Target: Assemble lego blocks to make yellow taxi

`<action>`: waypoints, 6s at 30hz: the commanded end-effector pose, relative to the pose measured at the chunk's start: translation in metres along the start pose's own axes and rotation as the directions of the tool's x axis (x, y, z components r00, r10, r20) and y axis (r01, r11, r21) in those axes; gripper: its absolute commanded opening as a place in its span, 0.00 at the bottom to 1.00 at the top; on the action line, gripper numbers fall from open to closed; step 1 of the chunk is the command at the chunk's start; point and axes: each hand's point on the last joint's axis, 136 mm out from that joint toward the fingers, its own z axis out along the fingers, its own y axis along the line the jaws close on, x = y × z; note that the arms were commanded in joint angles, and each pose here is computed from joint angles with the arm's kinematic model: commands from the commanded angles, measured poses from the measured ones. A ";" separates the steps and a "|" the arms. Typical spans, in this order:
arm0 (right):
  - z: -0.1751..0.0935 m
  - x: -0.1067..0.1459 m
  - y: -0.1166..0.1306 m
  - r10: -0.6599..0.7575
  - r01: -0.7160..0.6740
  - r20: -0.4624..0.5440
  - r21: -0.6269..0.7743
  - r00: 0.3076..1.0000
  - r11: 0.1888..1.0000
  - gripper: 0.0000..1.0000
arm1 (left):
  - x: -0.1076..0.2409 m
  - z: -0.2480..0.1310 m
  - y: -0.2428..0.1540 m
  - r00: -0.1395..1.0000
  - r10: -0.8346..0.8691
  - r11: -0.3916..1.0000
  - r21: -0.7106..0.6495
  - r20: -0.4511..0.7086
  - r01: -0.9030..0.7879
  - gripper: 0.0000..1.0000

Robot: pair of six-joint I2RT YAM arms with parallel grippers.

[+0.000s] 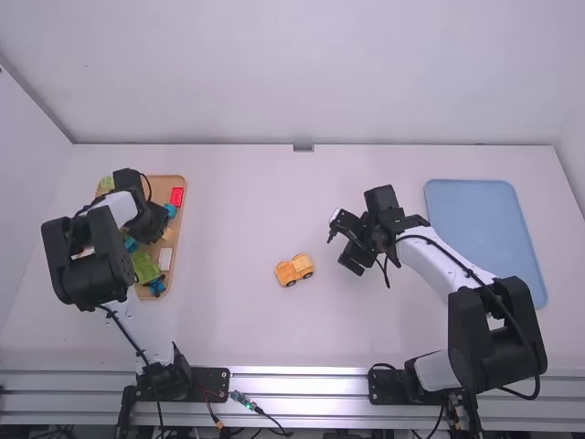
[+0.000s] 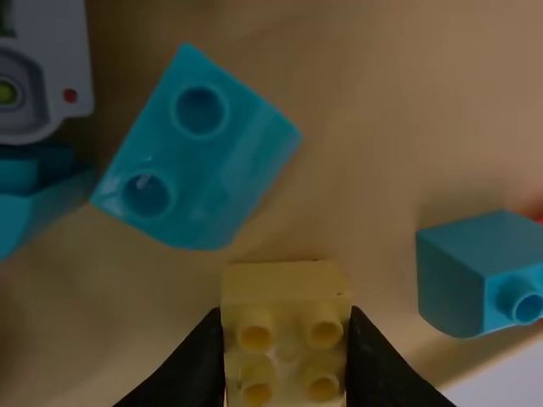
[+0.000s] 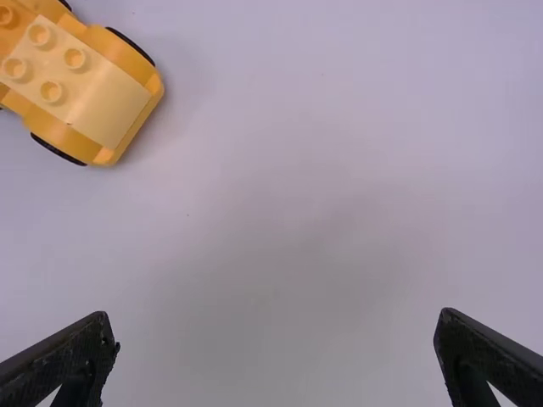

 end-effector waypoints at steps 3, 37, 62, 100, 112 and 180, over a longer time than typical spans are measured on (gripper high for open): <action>-0.003 -0.003 -0.001 0.000 0.000 0.007 0.007 1.000 1.000 0.99 | 0.003 0.006 0.004 1.000 -0.005 1.000 -0.019 -0.013 0.005 0.21; -0.003 -0.006 -0.004 -0.004 0.003 0.020 0.019 1.000 1.000 0.99 | 0.020 -0.050 -0.014 0.962 0.271 0.962 -0.013 -0.036 -0.272 0.02; -0.004 0.002 -0.006 0.025 -0.025 0.008 0.009 1.000 1.000 0.99 | 0.293 -0.072 -0.040 -0.614 0.767 -0.641 0.263 0.187 -0.721 0.02; -0.006 -0.023 0.039 -0.249 0.294 0.253 -0.157 0.935 0.943 0.99 | 0.291 -0.047 -0.009 -0.883 0.378 -0.925 0.144 0.280 -0.351 0.99; -0.013 -0.040 0.071 -0.456 0.576 0.498 -0.111 0.737 0.810 0.99 | 0.303 -0.098 -0.035 -0.813 0.372 -0.926 0.127 0.448 -0.354 0.99; 0.108 -0.042 0.080 -0.067 0.333 0.445 -0.554 0.893 0.763 0.36 | 0.286 -0.160 -0.016 -0.435 0.183 -0.893 -0.036 0.882 -0.448 0.99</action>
